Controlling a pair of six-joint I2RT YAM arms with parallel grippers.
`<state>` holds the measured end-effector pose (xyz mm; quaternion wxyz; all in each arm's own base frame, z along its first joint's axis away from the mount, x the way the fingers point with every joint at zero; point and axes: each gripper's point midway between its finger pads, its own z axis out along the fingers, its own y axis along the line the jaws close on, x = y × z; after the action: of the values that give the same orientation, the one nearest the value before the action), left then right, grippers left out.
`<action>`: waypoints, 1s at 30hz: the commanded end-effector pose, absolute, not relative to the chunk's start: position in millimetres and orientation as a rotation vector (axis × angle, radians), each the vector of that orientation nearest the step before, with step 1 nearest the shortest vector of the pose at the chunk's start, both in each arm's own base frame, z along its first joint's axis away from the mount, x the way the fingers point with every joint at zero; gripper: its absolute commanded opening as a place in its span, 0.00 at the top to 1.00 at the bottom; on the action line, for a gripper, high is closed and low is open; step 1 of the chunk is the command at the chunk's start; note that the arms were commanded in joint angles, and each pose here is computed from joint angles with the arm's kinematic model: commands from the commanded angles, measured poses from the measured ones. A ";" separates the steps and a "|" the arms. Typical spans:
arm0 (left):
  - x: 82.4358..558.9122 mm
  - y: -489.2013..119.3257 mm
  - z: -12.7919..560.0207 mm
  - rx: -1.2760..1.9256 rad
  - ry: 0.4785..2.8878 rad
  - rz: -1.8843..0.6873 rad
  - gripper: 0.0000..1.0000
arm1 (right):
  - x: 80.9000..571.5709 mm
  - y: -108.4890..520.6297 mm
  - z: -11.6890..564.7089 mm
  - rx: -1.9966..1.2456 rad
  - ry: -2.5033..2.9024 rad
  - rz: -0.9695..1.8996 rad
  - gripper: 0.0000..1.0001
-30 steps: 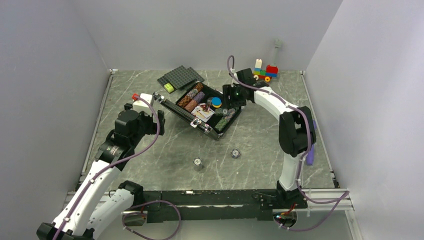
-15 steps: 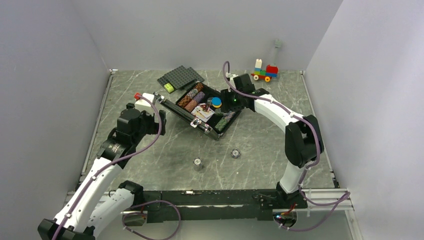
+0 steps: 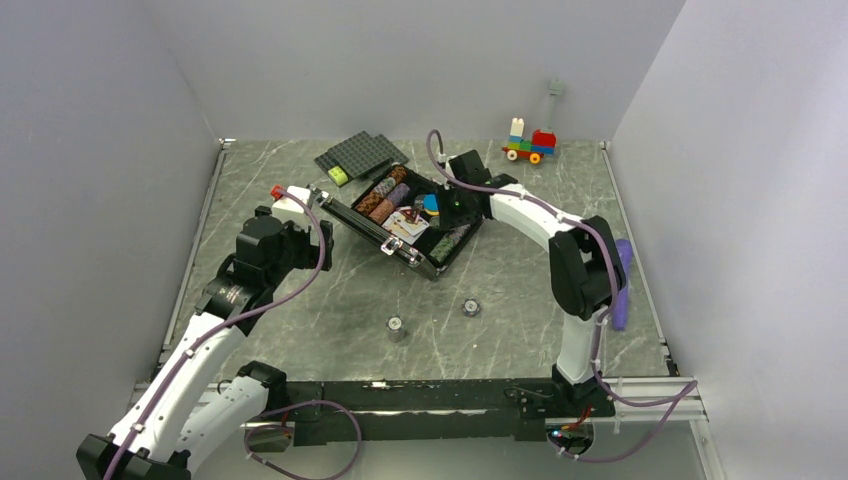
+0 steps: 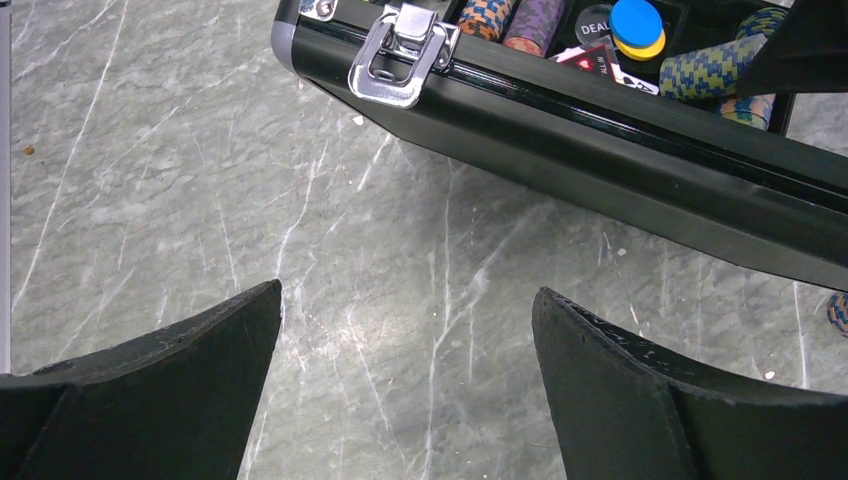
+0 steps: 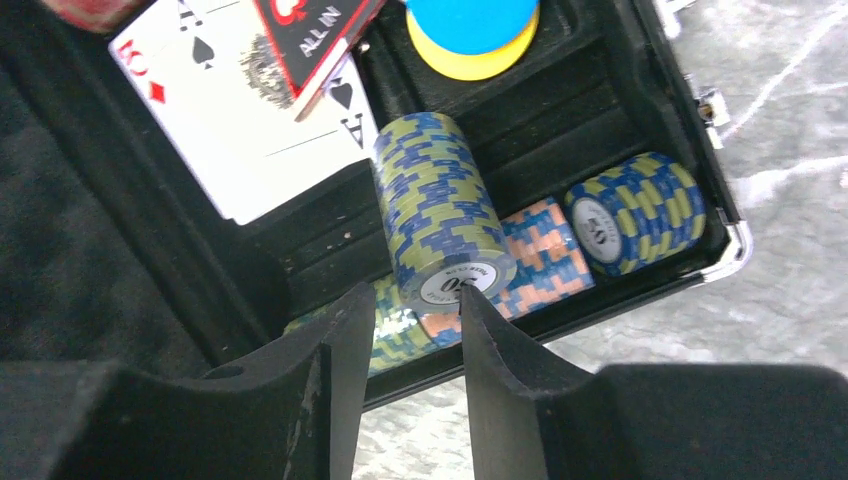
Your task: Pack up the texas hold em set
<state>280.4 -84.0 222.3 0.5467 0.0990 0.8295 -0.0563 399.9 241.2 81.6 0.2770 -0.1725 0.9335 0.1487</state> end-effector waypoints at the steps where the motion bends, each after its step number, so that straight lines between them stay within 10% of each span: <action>1: 285.7 -86.2 235.7 0.226 1.914 -0.148 0.01 | 433.2 237.0 85.6 -0.458 2.455 0.275 0.60; 30: 286.3 -85.6 233.7 0.227 1.922 -0.142 0.01 | 520.7 226.6 87.9 -0.415 2.323 0.170 0.56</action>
<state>280.3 -84.2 222.2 0.5467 0.0993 0.8295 -0.0568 464.4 197.1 71.9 0.2756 -0.1603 0.9474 0.0289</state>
